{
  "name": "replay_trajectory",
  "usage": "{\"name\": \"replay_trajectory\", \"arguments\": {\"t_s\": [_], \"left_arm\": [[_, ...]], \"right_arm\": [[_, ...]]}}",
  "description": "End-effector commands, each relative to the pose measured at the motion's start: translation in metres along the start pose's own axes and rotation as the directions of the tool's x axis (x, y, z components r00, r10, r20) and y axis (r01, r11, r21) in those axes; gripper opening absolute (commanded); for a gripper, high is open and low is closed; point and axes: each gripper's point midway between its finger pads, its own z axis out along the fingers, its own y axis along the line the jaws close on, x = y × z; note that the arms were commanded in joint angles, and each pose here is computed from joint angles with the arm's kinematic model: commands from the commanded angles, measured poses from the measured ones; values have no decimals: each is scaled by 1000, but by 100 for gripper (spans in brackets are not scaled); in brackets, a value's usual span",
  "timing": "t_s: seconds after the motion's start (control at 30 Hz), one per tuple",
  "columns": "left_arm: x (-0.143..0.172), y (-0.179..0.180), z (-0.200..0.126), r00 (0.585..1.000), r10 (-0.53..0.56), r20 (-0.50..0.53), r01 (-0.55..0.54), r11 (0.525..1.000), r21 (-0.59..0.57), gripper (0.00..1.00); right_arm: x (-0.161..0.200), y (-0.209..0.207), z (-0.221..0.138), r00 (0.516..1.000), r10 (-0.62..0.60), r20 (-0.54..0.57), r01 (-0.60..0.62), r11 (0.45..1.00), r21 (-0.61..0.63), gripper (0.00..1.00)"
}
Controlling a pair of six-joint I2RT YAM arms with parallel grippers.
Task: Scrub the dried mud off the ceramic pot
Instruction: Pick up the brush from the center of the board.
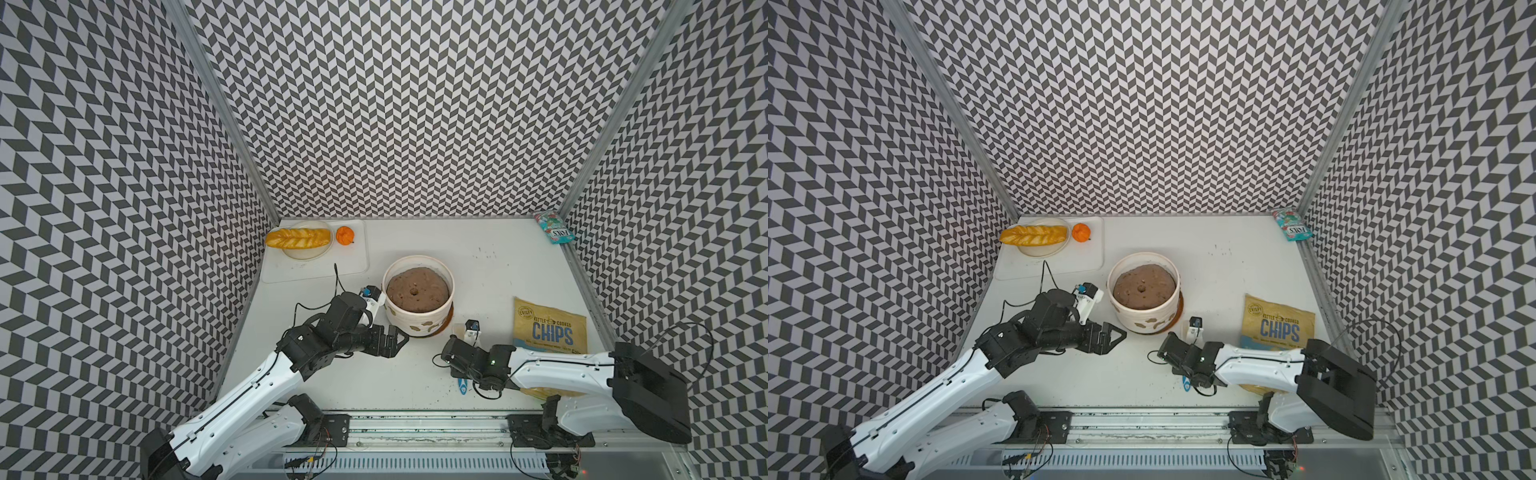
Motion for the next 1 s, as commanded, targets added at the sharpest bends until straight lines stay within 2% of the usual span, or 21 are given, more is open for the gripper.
{"name": "replay_trajectory", "arguments": {"t_s": [0.0,0.23,0.4,0.57,0.67,0.8,0.87,0.97], "left_arm": [[-31,-30,-14,994,28,107,-38,995,98,98],[-55,-53,-26,983,-1,184,-33,982,184,98],[-91,-71,-39,947,-60,315,-23,967,254,99],[-124,-91,-41,915,-132,380,-6,940,340,98],[-143,-105,-44,896,-152,417,-24,921,388,98],[-160,-118,-42,887,-168,430,-37,903,427,96],[-167,-123,-41,884,-177,433,-37,896,442,95],[-175,-129,-43,875,-182,448,-43,893,448,92]], "right_arm": [[-13,-6,-14,999,-1,47,2,1000,-5,0],[-63,-15,-75,971,24,237,-19,1000,-23,0],[-112,13,-139,899,-40,436,121,980,-160,0],[-144,56,-202,811,-70,580,295,906,-303,0],[-153,75,-224,783,-74,618,361,863,-354,0],[-159,101,-241,773,-76,630,421,804,-419,0],[-160,111,-245,777,-75,626,444,769,-459,0],[-165,116,-242,787,-81,611,452,750,-483,0]]}}
